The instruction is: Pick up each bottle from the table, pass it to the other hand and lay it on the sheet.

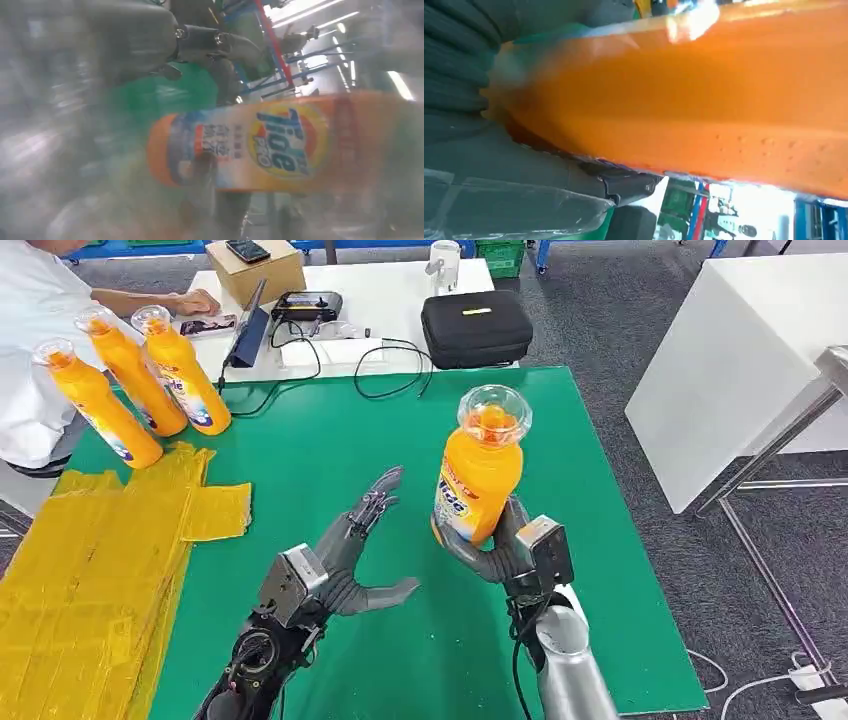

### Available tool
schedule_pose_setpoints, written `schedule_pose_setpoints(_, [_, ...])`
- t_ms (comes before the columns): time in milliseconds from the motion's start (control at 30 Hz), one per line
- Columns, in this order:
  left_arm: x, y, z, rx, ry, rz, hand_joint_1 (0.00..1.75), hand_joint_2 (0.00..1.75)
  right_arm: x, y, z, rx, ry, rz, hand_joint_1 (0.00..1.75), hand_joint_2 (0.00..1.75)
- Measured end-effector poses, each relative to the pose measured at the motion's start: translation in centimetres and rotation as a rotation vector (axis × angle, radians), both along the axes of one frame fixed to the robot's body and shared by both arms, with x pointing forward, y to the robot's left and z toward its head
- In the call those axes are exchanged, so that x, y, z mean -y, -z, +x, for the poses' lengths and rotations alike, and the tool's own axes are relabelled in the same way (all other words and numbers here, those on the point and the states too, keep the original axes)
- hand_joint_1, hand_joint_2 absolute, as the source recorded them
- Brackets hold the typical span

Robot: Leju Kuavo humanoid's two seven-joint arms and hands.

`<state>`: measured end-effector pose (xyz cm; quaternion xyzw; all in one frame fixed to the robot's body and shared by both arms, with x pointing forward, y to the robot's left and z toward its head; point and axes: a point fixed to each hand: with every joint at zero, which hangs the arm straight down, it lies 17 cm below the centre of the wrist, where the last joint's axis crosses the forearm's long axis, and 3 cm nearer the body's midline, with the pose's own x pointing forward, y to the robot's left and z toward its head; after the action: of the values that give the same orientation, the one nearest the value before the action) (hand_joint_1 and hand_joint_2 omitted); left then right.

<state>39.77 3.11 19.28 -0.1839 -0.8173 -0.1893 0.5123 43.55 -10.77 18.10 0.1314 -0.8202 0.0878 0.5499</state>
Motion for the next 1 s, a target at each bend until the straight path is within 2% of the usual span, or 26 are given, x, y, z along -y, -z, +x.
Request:
schedule_pose_setpoints(300, [-0.2,1.0,0.7,-0.041,-0.016,-0.004,0.00,1.75,-6.2,1.4,-1.7,0.002,-0.115,-0.128,1.75,1.75])
schedule_pose_setpoints(567, [-1.0,1.9,1.2,-0.076,-0.030,-0.019,0.00,1.75,-9.9,3.3,-3.4,0.000,-0.178,-0.235,1.75,1.75])
schedule_pose_setpoints(1000, [-1.9,2.7,1.6,-0.122,-0.036,-0.052,0.00,1.75,-10.8,5.1,-3.7,-0.014,-0.176,-0.289,1.75,1.75])
